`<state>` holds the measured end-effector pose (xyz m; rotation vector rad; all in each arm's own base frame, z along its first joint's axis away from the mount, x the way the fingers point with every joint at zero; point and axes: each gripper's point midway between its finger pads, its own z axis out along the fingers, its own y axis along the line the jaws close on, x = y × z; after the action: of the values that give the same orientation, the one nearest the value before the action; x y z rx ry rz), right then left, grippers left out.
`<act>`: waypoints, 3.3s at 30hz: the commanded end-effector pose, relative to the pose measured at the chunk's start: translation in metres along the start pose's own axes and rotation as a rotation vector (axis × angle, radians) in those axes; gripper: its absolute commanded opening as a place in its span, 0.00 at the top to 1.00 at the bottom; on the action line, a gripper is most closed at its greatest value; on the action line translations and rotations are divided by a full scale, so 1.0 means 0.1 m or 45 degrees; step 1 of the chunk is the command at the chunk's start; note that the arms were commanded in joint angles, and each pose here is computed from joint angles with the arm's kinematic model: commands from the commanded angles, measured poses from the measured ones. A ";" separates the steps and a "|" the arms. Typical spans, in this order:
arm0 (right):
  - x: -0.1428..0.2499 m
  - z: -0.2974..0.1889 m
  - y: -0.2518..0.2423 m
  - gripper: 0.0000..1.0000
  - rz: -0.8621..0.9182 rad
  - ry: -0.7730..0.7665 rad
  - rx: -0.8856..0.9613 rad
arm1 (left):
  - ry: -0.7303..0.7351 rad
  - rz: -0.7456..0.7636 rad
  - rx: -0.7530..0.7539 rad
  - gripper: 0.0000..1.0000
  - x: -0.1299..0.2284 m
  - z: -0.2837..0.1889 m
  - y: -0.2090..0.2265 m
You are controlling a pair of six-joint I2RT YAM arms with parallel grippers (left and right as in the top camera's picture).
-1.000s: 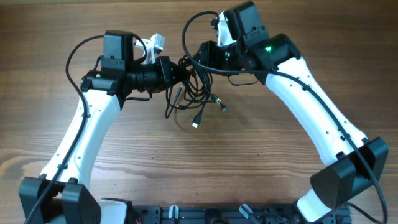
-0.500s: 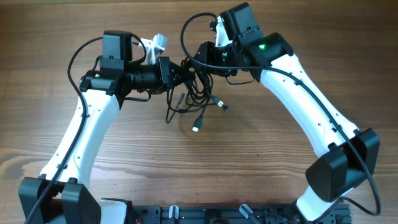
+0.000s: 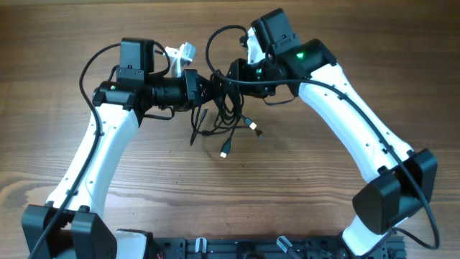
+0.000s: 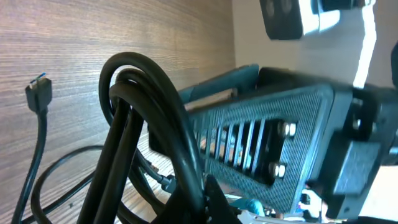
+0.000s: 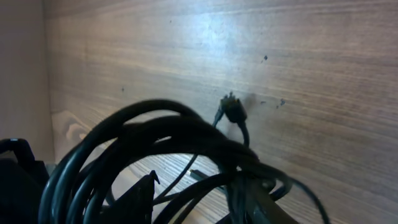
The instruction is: Untangle cables
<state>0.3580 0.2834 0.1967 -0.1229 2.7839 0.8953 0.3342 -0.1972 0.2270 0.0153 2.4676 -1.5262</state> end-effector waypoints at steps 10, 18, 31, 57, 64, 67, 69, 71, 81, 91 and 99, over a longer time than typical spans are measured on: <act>0.09 0.14 -0.16 0.93 0.015 0.058 0.069 | -0.027 -0.044 -0.042 0.96 -0.03 0.00 0.04; -0.24 -0.37 0.03 0.96 -0.195 -0.146 0.003 | -0.209 -0.190 -0.679 0.96 -0.09 -0.26 0.93; -0.11 -1.39 0.59 0.96 -0.206 -0.371 -0.235 | -0.026 -0.372 -0.772 0.96 0.10 0.01 1.49; -0.37 -0.68 -0.54 0.75 0.091 -0.142 0.037 | 0.083 -0.126 -0.128 0.96 -0.03 0.24 0.71; -0.29 -0.35 -0.41 0.57 0.058 -0.051 -0.003 | 0.092 -0.080 0.246 0.96 -0.18 0.06 0.26; -0.23 -0.13 -0.37 0.57 0.052 0.006 0.000 | 0.103 -0.079 0.269 0.96 -0.17 0.06 0.23; -0.23 0.02 -0.37 0.57 0.041 0.025 0.001 | 0.103 -0.079 0.269 0.96 -0.17 0.06 0.23; -0.25 0.13 -0.44 0.58 0.082 0.034 0.025 | 0.104 -0.078 0.269 0.96 -0.16 0.06 0.23; -0.48 0.45 -0.55 0.96 0.122 -0.026 0.020 | 0.123 -0.061 0.268 0.96 -0.12 0.11 0.20; -0.46 0.35 -0.42 0.96 0.090 -0.021 -0.036 | 0.057 -0.115 0.061 0.96 -0.17 0.15 0.49; -0.34 -0.80 0.57 0.96 -0.126 -0.077 -0.600 | -0.016 -0.261 -0.389 0.96 -0.11 0.07 1.13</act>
<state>0.3915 0.2837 0.2379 -0.1981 2.5825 1.2780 0.3597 -0.1579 0.1329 -0.2870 2.7115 -1.2892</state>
